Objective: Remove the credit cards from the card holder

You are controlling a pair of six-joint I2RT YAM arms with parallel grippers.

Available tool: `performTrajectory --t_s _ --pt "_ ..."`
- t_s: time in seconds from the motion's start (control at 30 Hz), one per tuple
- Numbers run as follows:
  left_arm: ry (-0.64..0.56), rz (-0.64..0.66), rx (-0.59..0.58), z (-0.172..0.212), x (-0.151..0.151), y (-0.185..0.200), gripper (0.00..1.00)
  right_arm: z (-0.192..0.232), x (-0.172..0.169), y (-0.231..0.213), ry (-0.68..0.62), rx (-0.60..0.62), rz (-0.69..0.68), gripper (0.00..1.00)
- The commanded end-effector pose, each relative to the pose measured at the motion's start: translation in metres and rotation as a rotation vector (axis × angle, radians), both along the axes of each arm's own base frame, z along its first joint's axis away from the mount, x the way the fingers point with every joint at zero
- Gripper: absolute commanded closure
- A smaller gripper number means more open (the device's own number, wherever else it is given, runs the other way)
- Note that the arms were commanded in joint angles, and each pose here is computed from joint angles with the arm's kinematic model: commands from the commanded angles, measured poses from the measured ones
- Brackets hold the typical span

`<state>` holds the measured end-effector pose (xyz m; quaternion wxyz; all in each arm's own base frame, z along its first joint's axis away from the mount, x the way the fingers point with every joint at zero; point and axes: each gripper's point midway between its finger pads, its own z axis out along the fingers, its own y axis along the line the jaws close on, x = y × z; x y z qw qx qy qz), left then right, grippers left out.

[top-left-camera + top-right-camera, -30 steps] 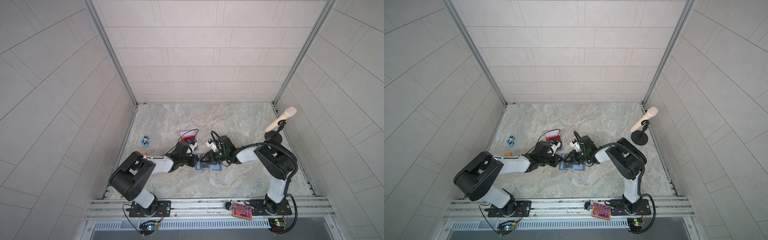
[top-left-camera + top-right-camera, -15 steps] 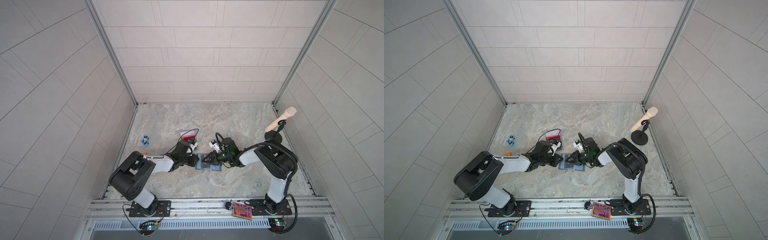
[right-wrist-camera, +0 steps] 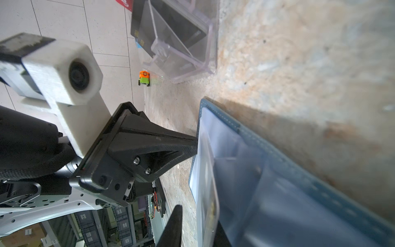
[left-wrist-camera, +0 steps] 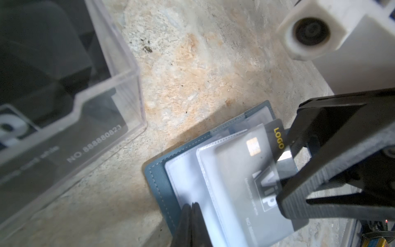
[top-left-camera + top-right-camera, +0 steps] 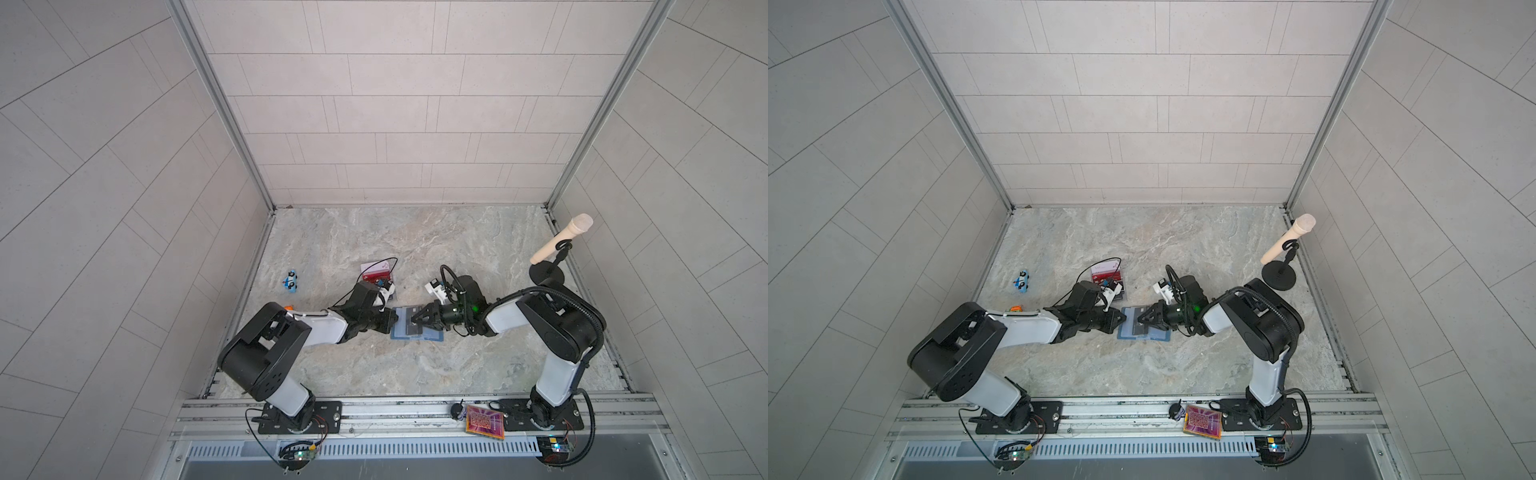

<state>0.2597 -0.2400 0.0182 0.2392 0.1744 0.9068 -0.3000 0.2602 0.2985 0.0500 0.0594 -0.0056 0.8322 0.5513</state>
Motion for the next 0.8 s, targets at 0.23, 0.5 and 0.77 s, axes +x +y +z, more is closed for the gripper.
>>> performTrajectory --t_s 0.23,0.5,0.77 --pt "0.114 0.012 0.139 -0.037 -0.022 0.023 0.99 0.012 0.001 -0.01 -0.03 0.021 -0.013 0.8" --pt "0.112 0.014 0.139 -0.036 -0.022 0.023 0.99 0.006 -0.001 -0.019 -0.027 -0.03 -0.017 0.84" --pt "0.104 0.005 0.137 -0.033 -0.019 0.021 0.96 -0.002 -0.003 -0.033 -0.018 -0.097 -0.03 0.92"
